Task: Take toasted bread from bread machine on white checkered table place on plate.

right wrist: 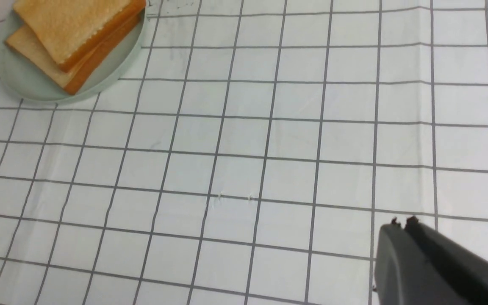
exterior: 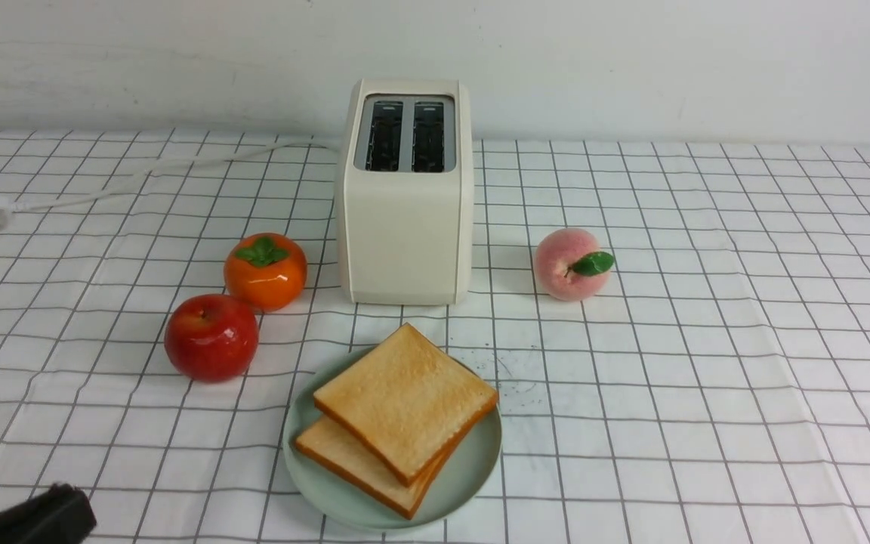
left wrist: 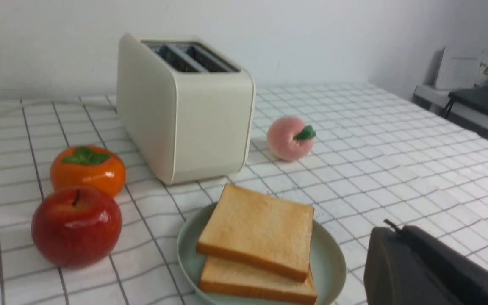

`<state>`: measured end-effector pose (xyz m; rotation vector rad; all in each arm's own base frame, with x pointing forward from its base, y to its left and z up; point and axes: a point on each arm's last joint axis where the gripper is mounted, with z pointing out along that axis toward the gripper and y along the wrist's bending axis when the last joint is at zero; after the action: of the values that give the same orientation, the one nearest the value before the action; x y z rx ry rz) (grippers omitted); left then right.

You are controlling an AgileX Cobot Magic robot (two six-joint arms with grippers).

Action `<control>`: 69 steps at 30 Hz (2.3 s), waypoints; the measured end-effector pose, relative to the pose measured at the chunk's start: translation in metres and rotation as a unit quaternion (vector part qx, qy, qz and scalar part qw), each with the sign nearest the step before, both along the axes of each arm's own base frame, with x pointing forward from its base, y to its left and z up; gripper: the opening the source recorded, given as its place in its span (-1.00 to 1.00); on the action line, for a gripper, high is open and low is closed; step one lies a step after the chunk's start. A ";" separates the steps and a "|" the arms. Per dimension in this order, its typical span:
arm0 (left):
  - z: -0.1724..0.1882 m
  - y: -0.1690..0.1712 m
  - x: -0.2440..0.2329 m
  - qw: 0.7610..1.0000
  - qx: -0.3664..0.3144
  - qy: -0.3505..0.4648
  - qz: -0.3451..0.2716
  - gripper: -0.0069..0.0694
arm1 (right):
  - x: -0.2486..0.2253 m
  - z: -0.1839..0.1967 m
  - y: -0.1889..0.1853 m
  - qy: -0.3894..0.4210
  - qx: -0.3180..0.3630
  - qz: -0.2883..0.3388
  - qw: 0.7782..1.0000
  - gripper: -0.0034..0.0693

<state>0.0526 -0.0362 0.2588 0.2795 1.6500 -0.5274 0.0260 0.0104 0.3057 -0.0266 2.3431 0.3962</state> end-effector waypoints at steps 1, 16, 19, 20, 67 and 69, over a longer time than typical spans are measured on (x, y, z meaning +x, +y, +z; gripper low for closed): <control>-0.010 0.000 0.001 1.000 0.004 0.014 0.000 -0.85 | -0.002 -0.004 -0.001 -0.002 0.001 0.000 1.000 -0.90; -0.049 -0.001 0.004 0.997 0.022 0.070 -0.003 -0.85 | -0.008 -0.009 -0.004 -0.013 0.002 -0.004 1.000 -0.86; -0.049 -0.001 0.004 0.997 0.022 0.071 -0.002 -0.85 | -0.009 -0.010 -0.008 -0.036 -0.002 -0.029 0.999 -0.86; -0.049 -0.001 0.004 0.997 0.022 0.071 -0.002 -0.85 | -0.008 -0.011 -0.009 -0.058 0.000 -0.042 0.997 -0.86; -0.049 -0.001 0.004 0.997 0.022 0.071 -0.002 -0.78 | 0.025 -0.132 -0.003 -0.236 -0.099 -0.063 0.965 -0.85; -0.048 -0.001 0.004 0.997 0.022 0.069 0.000 -0.78 | 0.025 -0.132 -0.003 -0.237 -0.099 -0.063 0.964 -0.85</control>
<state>0.0564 -0.0374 0.2103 0.2807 1.7967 -0.5208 0.0513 0.0075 0.1734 -0.0614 1.8888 0.0756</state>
